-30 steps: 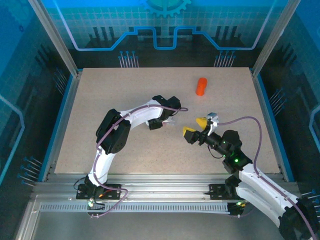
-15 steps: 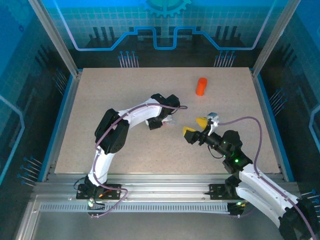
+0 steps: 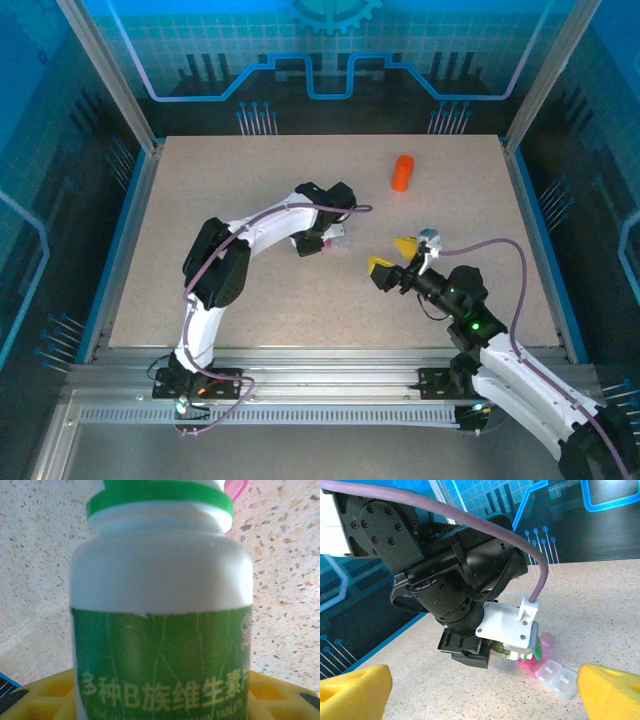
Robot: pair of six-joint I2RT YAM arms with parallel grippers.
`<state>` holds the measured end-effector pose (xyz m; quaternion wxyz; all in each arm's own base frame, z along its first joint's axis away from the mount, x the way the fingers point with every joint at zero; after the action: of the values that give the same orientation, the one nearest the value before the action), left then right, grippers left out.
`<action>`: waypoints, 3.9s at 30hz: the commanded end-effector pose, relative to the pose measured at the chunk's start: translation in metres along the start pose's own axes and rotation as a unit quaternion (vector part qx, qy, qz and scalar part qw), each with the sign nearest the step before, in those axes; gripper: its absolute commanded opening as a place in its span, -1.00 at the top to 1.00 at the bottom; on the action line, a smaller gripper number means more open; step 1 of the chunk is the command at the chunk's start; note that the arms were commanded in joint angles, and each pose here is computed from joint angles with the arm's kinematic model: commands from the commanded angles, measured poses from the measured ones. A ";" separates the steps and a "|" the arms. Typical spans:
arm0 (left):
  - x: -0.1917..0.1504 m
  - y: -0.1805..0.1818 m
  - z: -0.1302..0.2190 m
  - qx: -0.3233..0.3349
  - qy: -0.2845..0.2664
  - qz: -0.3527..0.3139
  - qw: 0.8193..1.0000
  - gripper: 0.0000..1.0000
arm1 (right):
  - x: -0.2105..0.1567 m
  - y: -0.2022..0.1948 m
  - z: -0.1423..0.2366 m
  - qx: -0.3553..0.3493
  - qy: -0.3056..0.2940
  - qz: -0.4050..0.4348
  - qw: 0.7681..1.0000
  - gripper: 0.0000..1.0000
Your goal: Sort the pills into containers
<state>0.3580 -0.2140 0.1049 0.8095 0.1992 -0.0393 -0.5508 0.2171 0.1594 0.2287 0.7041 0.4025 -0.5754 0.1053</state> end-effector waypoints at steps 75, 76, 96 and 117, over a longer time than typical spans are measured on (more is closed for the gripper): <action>0.032 0.014 -0.023 0.178 0.089 -0.320 0.926 1.00 | 0.010 0.004 0.003 0.013 -0.026 -0.007 1.000 -0.94; 0.029 0.017 -0.020 0.179 0.087 -0.318 0.927 1.00 | 0.010 0.003 0.003 0.012 -0.026 -0.007 1.000 -0.94; 0.015 0.037 0.001 0.222 0.103 -0.346 0.906 0.99 | 0.010 0.003 0.003 0.013 -0.026 -0.010 1.000 -0.95; 0.008 0.033 0.004 0.177 0.049 -0.290 0.939 1.00 | 0.010 0.003 0.004 0.015 -0.029 -0.015 0.999 -0.95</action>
<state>0.4037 -0.2256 0.1041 0.5358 0.4089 -0.0308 -0.7380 0.2171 0.1573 0.2319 0.6982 0.4168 -0.5748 0.0915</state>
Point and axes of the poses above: each hand's point on the last joint's axis, 136 mm out from that joint toward the fingers, its own z axis back along the fingers, its own y axis along the line the jaws close on, x = y × z, the point moved 3 cm from there along z, back along the fingers, and after that the axes turned 4 degrees about -z, right-handed, at the moved point
